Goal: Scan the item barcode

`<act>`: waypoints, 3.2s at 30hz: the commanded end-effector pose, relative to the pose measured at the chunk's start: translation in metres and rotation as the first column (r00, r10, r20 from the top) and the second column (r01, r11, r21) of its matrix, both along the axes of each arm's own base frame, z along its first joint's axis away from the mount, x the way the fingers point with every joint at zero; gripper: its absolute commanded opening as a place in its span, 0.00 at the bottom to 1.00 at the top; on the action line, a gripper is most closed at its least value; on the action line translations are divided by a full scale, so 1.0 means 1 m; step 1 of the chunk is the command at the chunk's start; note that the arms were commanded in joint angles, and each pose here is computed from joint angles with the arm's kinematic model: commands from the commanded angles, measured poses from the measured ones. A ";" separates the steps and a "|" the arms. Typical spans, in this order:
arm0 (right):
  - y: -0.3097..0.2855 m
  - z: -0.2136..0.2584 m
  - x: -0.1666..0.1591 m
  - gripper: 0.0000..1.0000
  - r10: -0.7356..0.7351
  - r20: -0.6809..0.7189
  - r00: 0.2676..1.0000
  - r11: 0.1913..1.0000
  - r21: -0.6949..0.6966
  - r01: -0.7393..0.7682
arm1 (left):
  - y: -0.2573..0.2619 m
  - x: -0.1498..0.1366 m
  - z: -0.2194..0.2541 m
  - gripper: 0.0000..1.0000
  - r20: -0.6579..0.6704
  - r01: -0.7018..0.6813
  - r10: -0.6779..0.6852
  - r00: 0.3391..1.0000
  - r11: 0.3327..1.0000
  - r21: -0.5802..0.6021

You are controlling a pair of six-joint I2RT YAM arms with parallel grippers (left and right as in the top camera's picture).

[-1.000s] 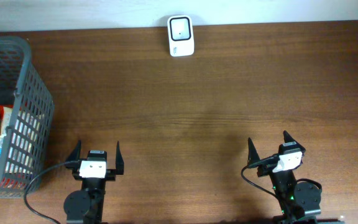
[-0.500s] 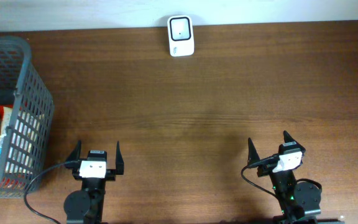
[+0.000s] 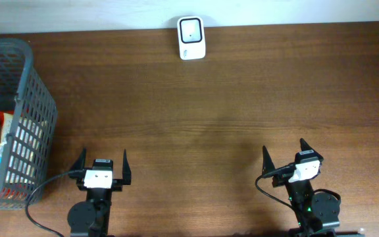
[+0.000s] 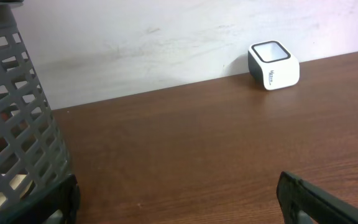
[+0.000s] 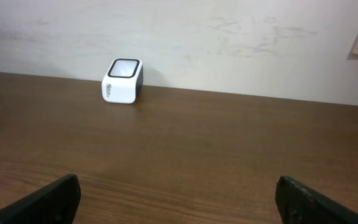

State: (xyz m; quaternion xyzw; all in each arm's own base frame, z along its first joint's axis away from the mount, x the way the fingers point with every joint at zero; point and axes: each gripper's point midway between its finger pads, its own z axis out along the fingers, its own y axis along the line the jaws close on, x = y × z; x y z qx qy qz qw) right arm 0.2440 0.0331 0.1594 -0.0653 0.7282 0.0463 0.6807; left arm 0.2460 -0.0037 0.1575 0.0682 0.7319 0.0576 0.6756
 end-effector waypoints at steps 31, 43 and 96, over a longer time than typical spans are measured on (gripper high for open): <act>0.000 -0.002 0.000 0.99 0.002 -0.005 1.000 1.000 0.008 -0.002 | 0.002 -0.003 0.019 0.99 0.037 -0.009 0.009 0.999 1.000 -0.007; 0.000 -0.002 0.000 0.99 0.002 -0.005 1.000 1.000 0.008 -0.002 | -0.005 0.008 0.078 0.99 -0.004 0.025 -0.025 1.000 0.999 -0.028; 0.000 -0.002 0.000 0.99 0.002 -0.005 1.000 1.000 0.008 -0.002 | 0.283 0.085 -0.110 0.47 -0.947 -0.596 -0.043 0.319 0.767 -0.236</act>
